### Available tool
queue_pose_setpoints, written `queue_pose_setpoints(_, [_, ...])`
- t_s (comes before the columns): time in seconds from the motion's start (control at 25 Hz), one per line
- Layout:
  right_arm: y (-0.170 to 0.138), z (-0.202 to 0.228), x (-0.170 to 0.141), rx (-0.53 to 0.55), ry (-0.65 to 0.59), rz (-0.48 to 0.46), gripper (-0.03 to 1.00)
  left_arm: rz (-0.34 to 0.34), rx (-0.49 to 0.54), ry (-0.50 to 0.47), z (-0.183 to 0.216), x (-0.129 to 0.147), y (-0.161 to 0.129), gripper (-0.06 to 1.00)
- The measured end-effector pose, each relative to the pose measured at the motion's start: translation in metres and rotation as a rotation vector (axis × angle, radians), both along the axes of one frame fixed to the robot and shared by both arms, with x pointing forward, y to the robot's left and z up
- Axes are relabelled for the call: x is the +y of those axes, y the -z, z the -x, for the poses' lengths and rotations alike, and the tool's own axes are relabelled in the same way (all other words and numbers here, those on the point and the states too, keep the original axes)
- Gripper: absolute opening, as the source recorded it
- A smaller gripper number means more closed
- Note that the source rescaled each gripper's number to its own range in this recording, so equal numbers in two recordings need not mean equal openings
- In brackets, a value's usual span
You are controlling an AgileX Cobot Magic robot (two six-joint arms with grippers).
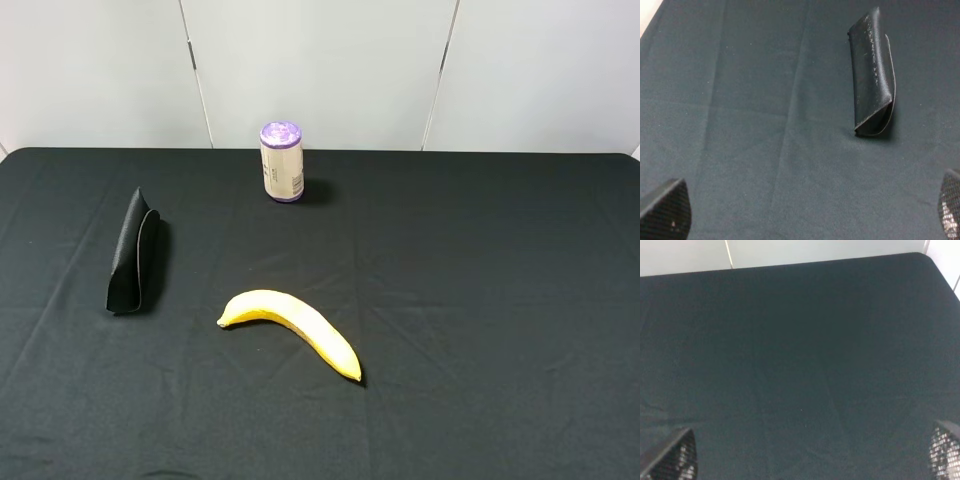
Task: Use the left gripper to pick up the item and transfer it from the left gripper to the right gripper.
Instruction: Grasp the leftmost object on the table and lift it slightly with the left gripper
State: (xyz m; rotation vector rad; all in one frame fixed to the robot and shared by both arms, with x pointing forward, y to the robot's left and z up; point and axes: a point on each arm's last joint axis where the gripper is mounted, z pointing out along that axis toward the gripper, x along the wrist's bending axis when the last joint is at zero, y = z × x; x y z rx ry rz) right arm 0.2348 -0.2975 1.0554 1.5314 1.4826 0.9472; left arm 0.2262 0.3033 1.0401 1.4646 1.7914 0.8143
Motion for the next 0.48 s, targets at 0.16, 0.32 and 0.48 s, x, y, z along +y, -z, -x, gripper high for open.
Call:
queue_pose_setpoints(0.16, [0.0,0.0,0.0,0.0,0.0,0.0,1.0,0.0,0.0,0.0,0.0,0.0,0.0,0.98])
queue_pose_setpoints(0.32, [0.0,0.0,0.0,0.0,0.0,0.0,1.0,0.0,0.0,0.0,0.0,0.0,0.0,0.98])
queue_pose_setpoints(0.48, [0.0,0.0,0.0,0.0,0.0,0.0,1.0,0.0,0.0,0.0,0.0,0.0,0.0,0.98])
